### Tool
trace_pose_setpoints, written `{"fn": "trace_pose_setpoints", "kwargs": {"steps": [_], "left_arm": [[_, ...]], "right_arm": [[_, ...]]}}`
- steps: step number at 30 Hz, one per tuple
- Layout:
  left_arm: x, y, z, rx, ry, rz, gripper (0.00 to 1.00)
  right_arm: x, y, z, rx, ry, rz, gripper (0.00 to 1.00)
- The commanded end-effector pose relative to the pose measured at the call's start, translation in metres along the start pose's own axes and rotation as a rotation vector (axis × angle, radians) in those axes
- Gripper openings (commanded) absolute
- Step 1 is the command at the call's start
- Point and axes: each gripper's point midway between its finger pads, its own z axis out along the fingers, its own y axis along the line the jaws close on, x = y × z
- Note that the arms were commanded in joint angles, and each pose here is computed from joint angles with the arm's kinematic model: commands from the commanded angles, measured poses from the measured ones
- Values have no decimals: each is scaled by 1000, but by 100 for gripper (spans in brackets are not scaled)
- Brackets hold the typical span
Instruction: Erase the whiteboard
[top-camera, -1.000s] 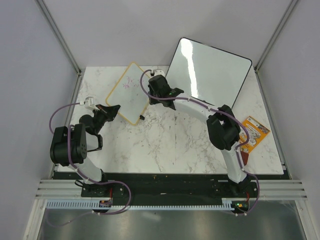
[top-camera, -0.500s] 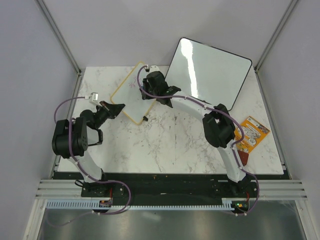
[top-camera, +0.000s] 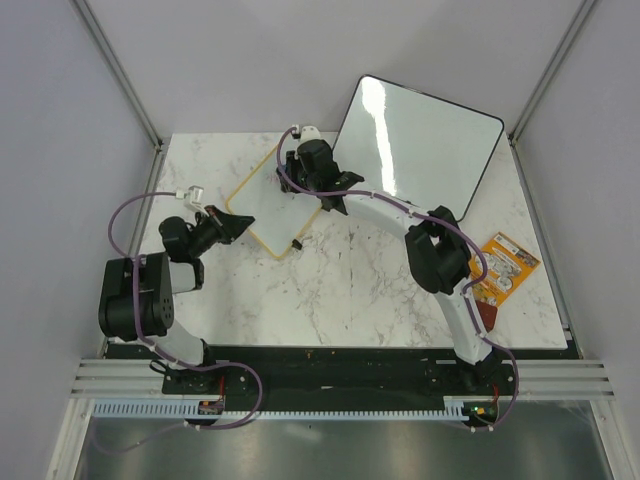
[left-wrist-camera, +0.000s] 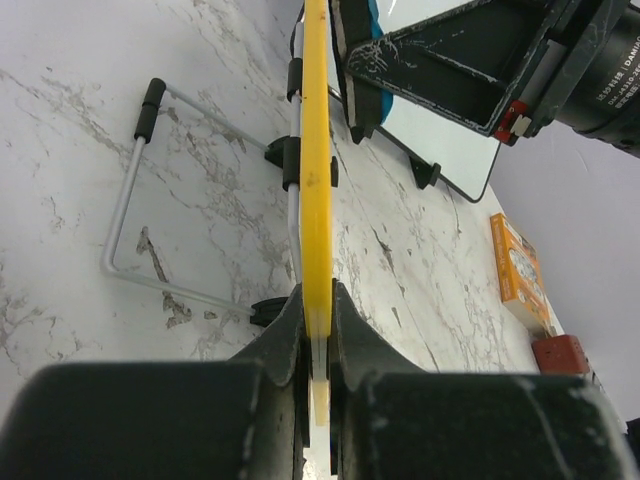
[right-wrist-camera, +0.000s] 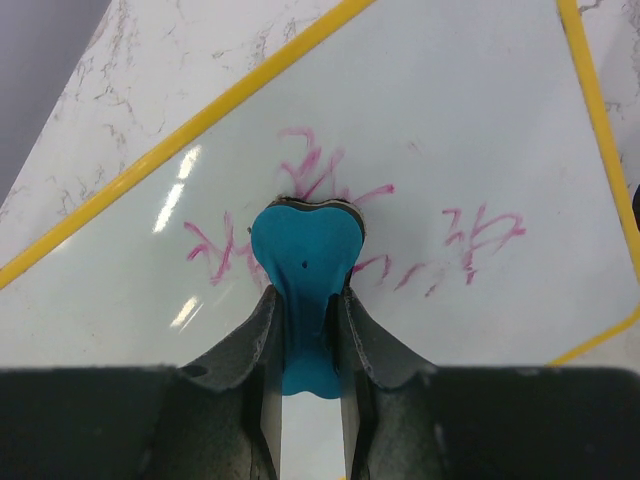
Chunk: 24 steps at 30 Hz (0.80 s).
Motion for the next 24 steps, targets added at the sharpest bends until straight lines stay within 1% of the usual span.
{"fn": "trace_pose_setpoints", "kwargs": {"steps": [1,5,8,15,19,22,24], "left_arm": [[34,-5,-3,63,127,-33,2],[36,-3,-1,69,138,-42,2],[37,-4,1,76,148,-42,2],[41,-5,5,69,166,-28,2],[41,-5,6,71,169,-20,2],[42,-5,6,66,171,-20,2],[42,-5,6,65,170,-20,2]], "right_arm": [[-8,-10,18,7,-61,-22,0],[-3,4,27,-78,-69,-19,0],[12,15,25,-90,-47,-36,0],[39,62,16,-178,-18,-112,0],[43,61,23,-144,-21,-104,0],[41,48,30,-87,-23,-71,0],[34,34,35,-13,-46,-58,0]]}}
